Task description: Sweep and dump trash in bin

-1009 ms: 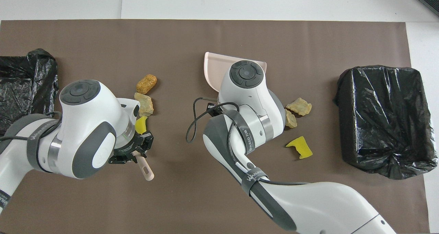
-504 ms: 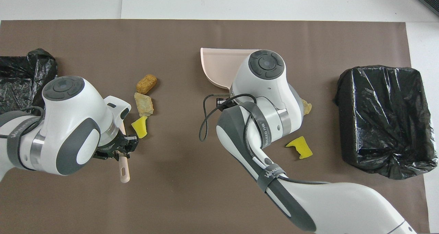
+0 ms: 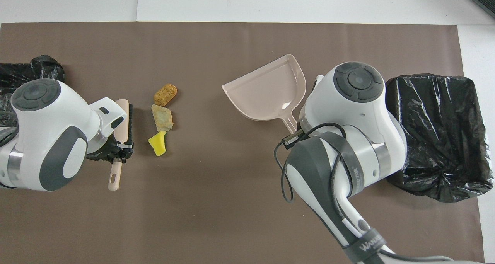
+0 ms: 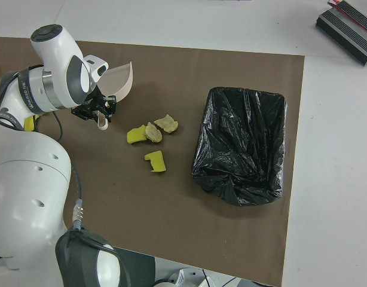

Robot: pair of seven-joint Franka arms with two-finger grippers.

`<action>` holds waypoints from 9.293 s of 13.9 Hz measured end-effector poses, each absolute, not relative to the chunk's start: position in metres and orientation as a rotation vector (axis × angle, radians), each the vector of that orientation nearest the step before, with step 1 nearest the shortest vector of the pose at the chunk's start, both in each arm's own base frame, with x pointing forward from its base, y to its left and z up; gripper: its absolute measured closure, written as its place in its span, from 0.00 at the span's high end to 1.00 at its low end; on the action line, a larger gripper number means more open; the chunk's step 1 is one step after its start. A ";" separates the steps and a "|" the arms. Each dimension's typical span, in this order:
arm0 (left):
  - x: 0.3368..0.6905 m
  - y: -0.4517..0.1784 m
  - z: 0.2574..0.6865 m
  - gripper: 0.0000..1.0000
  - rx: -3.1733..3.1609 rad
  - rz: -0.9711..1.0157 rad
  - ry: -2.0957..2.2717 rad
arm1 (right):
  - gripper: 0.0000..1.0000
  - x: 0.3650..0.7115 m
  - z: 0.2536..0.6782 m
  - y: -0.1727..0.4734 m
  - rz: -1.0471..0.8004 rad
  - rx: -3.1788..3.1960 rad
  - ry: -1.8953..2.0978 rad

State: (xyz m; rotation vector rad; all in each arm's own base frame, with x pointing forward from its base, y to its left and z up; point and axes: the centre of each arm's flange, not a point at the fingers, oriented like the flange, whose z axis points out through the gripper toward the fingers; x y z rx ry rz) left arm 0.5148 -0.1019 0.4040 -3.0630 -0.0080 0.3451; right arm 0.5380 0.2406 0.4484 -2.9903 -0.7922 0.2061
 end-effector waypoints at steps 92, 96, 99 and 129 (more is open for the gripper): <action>0.209 -0.398 0.384 0.26 -3.085 0.368 0.000 | 0.33 0.494 0.498 0.082 0.160 -2.713 -1.666; 0.202 -0.406 0.368 0.26 -3.091 0.356 0.026 | 0.33 0.504 0.531 -0.034 0.108 -2.718 -1.647; 0.196 -0.411 0.358 0.26 -3.080 0.362 0.047 | 0.33 0.499 0.539 -0.121 0.076 -2.729 -1.604; 0.486 -0.182 0.582 1.00 -3.196 0.095 0.206 | 0.33 0.507 0.610 -0.256 0.764 -2.875 -2.020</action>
